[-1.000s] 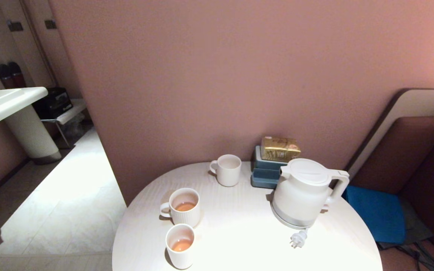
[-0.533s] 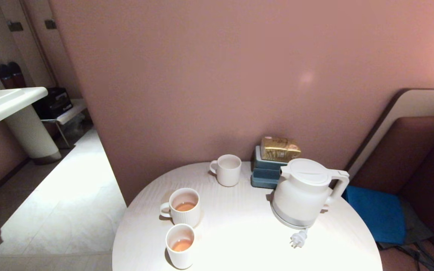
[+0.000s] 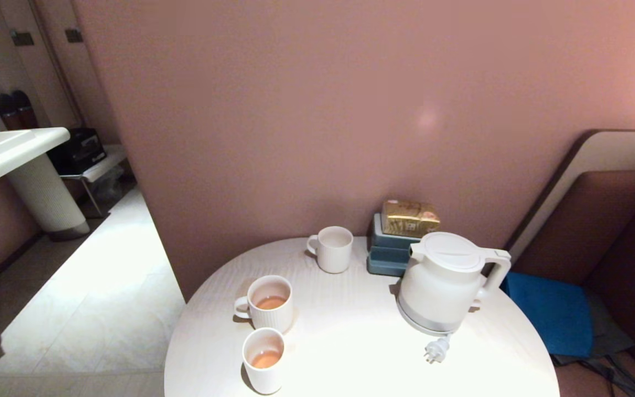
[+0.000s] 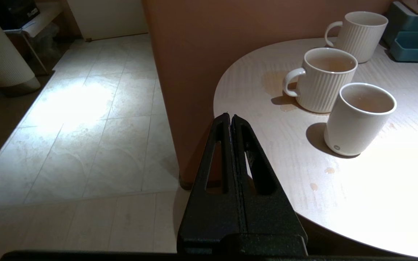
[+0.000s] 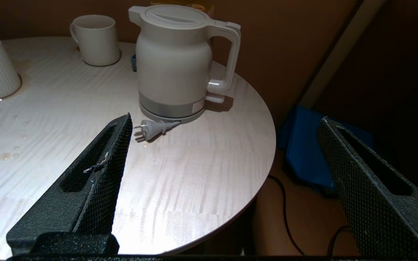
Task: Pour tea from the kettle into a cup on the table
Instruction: Pick up the cup
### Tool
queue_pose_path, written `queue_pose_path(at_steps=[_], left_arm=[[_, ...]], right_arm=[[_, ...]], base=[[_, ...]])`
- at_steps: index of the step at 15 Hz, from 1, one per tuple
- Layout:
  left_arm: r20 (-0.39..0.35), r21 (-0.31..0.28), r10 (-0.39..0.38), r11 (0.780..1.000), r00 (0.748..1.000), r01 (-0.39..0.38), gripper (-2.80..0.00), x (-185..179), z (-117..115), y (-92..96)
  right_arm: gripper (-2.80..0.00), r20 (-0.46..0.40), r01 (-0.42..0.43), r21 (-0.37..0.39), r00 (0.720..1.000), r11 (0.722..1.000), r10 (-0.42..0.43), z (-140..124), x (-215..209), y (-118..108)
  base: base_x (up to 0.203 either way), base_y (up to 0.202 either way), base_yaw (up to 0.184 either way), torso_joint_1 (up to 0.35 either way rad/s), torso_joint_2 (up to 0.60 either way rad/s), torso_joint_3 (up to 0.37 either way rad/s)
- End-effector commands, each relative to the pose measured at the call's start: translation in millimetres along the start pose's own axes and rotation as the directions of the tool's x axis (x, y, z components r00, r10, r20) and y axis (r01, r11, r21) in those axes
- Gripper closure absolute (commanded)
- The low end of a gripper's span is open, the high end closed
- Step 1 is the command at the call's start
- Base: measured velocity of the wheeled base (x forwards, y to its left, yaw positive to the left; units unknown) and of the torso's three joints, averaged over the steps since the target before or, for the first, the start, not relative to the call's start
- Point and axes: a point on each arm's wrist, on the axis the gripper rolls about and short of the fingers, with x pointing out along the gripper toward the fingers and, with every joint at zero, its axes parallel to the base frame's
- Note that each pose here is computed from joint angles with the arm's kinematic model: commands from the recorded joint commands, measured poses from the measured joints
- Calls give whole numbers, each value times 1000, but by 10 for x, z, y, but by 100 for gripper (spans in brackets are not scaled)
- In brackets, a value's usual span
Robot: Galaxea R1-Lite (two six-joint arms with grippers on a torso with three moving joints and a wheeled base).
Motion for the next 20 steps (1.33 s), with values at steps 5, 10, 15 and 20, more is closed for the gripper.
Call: queue_pose_path(at_steps=[5,10,15,20], left_arm=[[0,0,0,1000,1000,0,0,0,1,0],[0,0,0,1000,1000,0,0,0,1,0],[0,0,0,1000,1000,0,0,0,1,0],[0,0,0,1000,1000,0,0,0,1,0]], right_arm=[[-280,1,0,36,1000,999,0,2,2,0],[-280,0,0,35,1000,999,0,0,2,0],[0,3,5,44,1000,999,-5,1,2,-1],[0,3,6,45,1000,999,-6,1,2,-1]], base=[[0,0,0,0,0,0],[0,0,0,0,0,0],[0,0,0,0,0,0],[0,0,0,0,0,0]])
